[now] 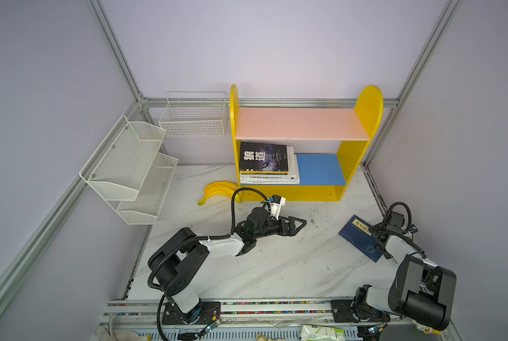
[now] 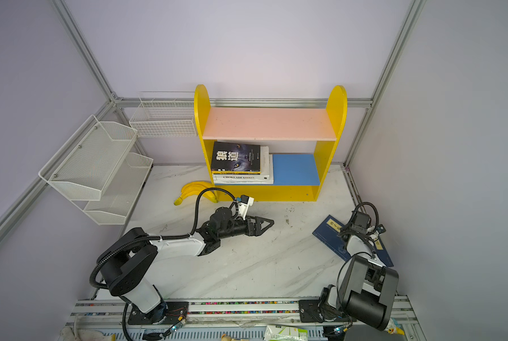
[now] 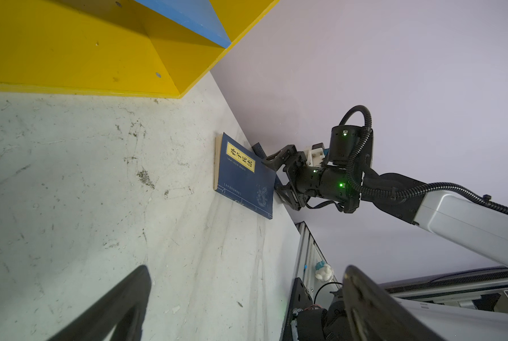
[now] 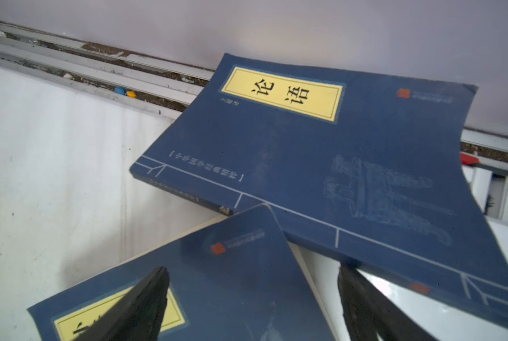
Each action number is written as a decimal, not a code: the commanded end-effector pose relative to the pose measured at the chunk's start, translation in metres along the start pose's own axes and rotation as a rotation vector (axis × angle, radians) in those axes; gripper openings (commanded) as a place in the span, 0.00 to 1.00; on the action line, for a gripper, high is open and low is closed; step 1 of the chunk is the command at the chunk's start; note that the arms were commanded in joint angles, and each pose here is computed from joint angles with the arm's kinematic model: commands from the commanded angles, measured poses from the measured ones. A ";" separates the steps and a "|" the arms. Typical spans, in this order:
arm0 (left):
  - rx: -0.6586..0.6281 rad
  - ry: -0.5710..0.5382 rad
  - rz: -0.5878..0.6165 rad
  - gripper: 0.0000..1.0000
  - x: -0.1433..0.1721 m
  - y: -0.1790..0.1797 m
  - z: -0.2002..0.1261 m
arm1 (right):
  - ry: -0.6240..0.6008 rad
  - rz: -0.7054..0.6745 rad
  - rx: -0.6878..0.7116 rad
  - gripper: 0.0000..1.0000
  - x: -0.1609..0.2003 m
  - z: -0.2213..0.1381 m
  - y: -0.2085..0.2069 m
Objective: Stacking books/files
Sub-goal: Move the book to the center of the table.
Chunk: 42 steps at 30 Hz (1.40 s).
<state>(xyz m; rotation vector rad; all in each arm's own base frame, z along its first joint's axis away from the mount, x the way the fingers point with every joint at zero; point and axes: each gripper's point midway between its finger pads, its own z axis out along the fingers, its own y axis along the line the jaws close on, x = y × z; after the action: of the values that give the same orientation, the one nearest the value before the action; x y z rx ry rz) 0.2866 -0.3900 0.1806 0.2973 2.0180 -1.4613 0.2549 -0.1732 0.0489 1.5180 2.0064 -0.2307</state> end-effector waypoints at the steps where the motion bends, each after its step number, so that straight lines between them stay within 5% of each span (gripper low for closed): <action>1: 0.102 -0.055 0.033 1.00 -0.025 -0.033 0.002 | 0.034 -0.017 0.029 0.92 0.006 0.012 -0.006; 6: 0.097 -0.067 0.036 1.00 -0.025 -0.033 -0.001 | 0.157 -0.073 -0.068 0.89 0.028 0.027 0.016; 16: 0.086 -0.035 0.017 1.00 -0.021 -0.022 0.014 | 0.354 -0.223 -0.329 0.62 0.078 0.013 0.055; 25: 0.031 -0.021 -0.049 1.00 -0.017 0.000 0.026 | 0.495 -0.474 -0.506 0.56 0.168 -0.055 0.117; 34: -0.014 -0.029 -0.074 1.00 -0.020 0.009 0.022 | 0.176 -0.447 -0.608 0.68 0.080 -0.130 0.154; 42: -0.179 -0.115 -0.126 1.00 -0.023 0.038 -0.004 | 0.216 -0.529 -0.830 0.64 0.107 -0.116 0.212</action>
<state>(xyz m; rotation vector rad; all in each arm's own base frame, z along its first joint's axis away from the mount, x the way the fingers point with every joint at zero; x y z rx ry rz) 0.3075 -0.3821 0.1293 0.0952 2.1951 -1.3616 0.3792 0.0257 0.1313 0.6006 2.2375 0.4528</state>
